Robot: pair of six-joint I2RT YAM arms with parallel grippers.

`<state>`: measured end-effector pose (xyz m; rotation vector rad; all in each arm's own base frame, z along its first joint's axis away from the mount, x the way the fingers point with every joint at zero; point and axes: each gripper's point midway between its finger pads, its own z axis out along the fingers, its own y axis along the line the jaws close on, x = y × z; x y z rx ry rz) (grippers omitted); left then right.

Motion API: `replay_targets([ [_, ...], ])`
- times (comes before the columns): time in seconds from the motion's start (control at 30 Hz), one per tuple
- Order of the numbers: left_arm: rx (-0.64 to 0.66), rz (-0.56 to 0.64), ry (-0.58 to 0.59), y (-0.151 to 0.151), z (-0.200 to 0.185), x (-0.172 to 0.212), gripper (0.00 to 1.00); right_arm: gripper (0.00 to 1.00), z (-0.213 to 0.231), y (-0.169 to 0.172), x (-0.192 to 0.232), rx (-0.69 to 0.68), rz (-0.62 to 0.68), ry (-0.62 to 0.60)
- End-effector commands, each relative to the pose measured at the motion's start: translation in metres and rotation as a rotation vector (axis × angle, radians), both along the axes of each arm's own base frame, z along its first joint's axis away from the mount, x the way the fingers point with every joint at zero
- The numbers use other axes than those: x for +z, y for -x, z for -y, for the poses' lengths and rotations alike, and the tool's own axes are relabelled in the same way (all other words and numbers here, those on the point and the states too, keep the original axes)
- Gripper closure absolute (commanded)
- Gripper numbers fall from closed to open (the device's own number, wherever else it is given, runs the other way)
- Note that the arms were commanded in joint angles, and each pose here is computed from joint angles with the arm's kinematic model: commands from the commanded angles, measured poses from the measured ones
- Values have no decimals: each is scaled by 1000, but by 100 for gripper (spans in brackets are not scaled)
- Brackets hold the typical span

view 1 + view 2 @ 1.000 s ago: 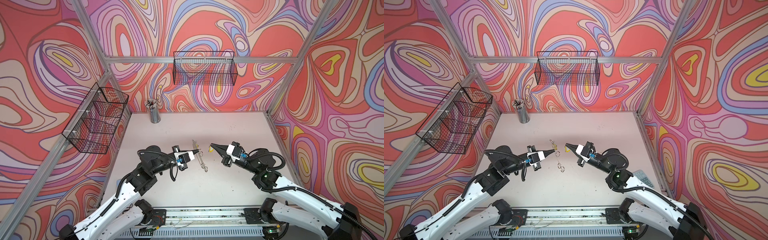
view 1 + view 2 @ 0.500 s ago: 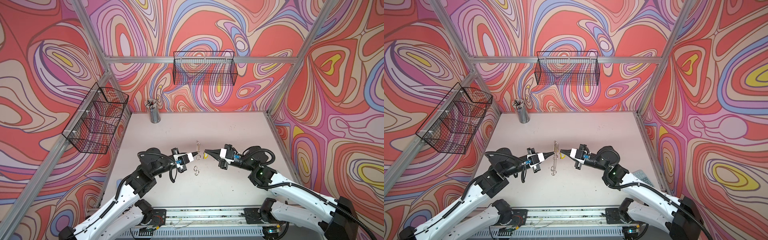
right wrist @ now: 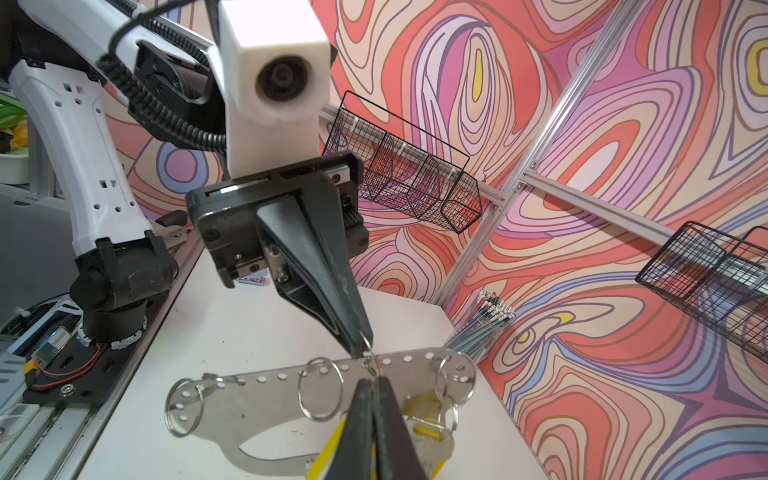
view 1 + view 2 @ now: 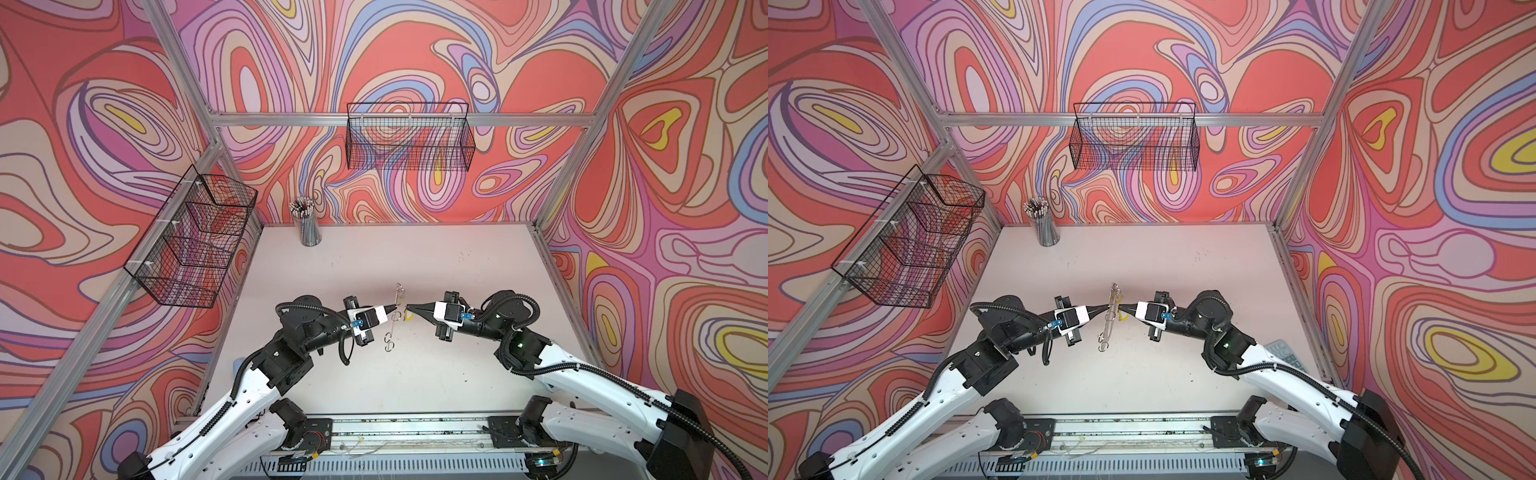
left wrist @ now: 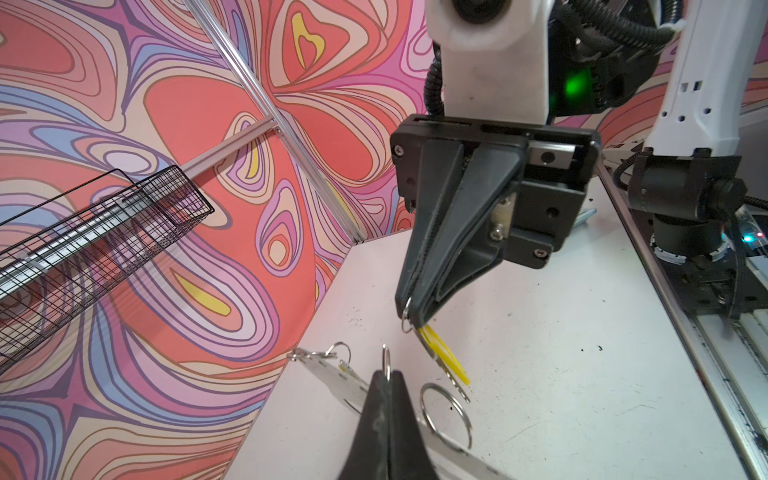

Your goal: Put the keys on the keyring

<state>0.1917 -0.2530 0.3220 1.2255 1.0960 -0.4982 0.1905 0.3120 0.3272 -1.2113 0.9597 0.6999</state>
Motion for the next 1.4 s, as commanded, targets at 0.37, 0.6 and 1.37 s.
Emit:
replay_targets([
  [0.37,-43,-9,8,6,5,2,100,100,-4,4,13,30,45,-18],
  [0.6,-53,-17,1,7,6,0,100,100,-4,3,12,26,46,-18],
  [1.37,-68,-29,4,9,7,2,100,100,-6,3,4,35,40,12],
])
